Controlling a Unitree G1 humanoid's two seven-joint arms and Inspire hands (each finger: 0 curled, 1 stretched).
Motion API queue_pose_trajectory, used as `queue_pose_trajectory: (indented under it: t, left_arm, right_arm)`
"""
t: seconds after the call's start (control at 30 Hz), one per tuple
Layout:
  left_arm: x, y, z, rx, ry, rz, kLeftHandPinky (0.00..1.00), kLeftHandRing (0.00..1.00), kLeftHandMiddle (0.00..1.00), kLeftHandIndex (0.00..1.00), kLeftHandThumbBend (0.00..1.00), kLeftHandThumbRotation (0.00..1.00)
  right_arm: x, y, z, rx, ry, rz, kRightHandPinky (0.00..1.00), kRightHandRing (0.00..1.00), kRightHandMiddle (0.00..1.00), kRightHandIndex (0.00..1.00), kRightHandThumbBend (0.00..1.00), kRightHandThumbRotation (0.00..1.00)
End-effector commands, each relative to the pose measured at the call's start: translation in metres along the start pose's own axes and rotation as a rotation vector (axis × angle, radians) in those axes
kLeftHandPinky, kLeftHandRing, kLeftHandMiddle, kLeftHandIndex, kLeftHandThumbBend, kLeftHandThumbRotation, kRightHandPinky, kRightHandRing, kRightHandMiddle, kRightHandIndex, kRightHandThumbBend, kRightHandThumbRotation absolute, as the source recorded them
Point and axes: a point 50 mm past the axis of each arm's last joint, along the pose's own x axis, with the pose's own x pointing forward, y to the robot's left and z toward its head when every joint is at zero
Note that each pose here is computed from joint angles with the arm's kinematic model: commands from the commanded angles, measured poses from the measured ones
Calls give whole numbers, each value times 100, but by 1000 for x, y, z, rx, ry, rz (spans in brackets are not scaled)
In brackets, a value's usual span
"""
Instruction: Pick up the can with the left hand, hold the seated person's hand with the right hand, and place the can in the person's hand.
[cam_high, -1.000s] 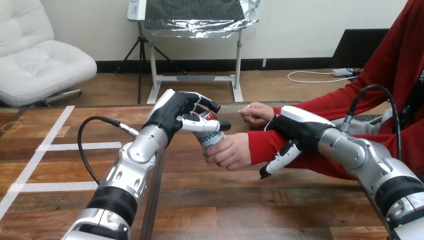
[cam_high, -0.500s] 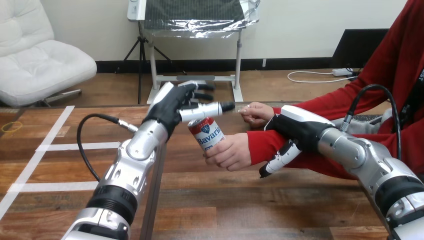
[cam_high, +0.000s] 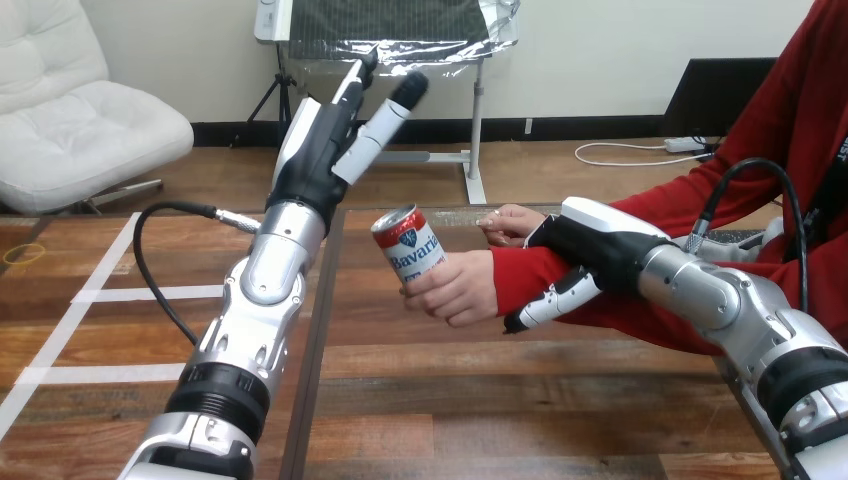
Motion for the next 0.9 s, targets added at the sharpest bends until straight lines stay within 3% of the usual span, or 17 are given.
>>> queue_pose_trajectory:
  t: [0.0, 0.03, 0.07, 0.13, 0.37, 0.67, 0.87]
  left_arm:
    - [3, 13, 24, -18, -134, 85, 100, 100, 100, 99, 84, 100]
    - [0, 14, 23, -37, -143, 97, 100, 100, 100, 99, 85, 100]
    - [-2, 15, 22, -52, -149, 106, 100, 100, 100, 99, 87, 100]
    - [-6, 16, 20, -65, -161, 124, 99, 100, 100, 99, 88, 100]
    - [-12, 19, 20, -66, -183, 138, 94, 96, 97, 95, 86, 100]
    - [-22, 23, 17, -70, -190, 145, 87, 91, 93, 91, 85, 100]
    - [-30, 25, 16, -75, -191, 148, 84, 89, 91, 89, 83, 100]
  right_arm:
    - [4, -67, 59, -52, -218, -183, 33, 36, 40, 37, 79, 29]
    - [3, -66, 58, -51, -222, -175, 35, 38, 41, 39, 78, 34]
    - [3, -65, 57, -50, -226, -169, 37, 40, 43, 42, 82, 47]
    - [2, -63, 55, -53, -228, -153, 39, 42, 45, 44, 85, 57]
    - [1, -62, 52, -53, -231, -136, 48, 52, 55, 56, 91, 84]
    - [-1, -60, 47, -24, -217, -130, 58, 64, 68, 68, 87, 98]
    - [-3, -59, 43, 3, -221, -132, 63, 69, 73, 73, 89, 99]
